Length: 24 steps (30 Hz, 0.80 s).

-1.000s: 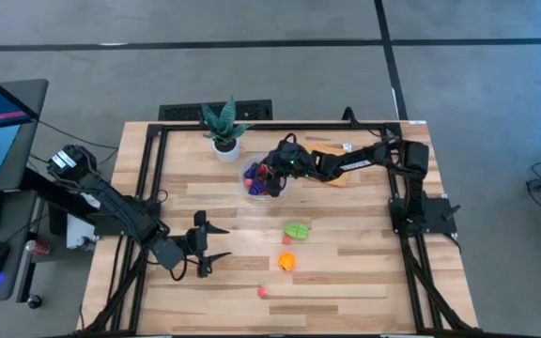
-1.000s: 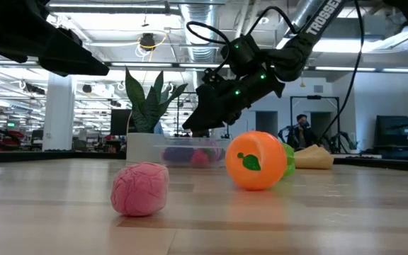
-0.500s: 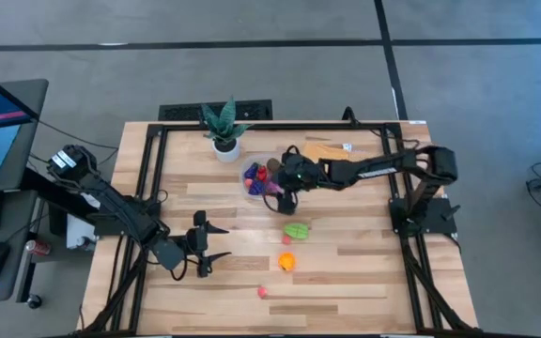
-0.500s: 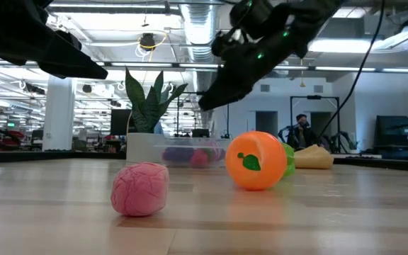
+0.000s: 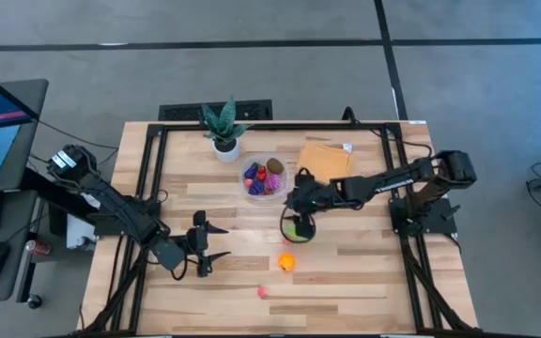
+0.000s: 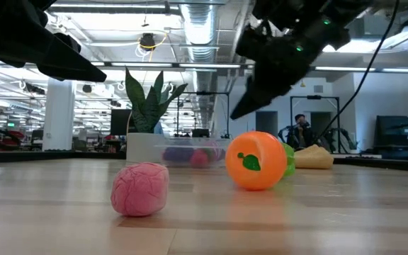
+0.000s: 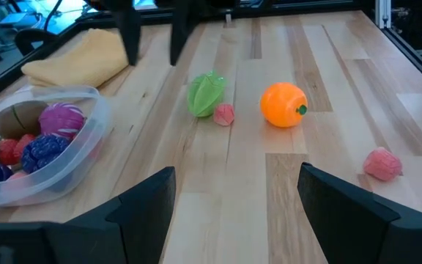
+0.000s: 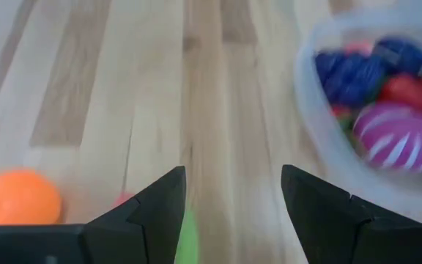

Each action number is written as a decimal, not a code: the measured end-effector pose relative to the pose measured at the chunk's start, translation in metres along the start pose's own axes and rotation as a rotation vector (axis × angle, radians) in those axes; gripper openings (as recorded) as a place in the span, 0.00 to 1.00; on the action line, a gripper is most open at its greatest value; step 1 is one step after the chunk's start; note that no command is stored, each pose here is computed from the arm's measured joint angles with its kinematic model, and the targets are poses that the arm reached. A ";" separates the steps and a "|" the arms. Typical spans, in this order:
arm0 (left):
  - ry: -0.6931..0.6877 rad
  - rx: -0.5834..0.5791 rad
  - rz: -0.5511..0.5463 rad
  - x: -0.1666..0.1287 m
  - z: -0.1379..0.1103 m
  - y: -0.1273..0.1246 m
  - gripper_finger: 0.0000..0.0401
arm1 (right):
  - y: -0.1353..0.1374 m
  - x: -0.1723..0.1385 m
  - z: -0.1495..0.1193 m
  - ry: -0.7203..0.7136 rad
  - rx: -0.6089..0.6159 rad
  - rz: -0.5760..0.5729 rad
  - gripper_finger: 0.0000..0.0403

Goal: Pick and placing Produce into tupperware
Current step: Put the green starfruit into the transparent bin

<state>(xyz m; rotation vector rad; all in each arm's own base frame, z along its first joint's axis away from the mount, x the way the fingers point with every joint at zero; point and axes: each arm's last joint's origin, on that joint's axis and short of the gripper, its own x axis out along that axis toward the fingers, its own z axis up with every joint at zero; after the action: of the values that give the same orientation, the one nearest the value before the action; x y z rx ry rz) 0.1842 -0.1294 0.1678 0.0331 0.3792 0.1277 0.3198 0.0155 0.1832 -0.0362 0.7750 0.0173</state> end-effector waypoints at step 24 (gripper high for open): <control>0.013 0.012 0.011 0.000 -0.002 0.001 0.69 | 0.034 -0.010 -0.029 0.131 0.094 0.049 0.62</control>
<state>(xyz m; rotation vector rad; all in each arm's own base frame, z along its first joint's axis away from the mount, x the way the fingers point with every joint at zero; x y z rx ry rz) 0.1834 -0.1286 0.1662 0.0463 0.3930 0.1361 0.2909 0.0486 0.1685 0.0717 0.9069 0.0248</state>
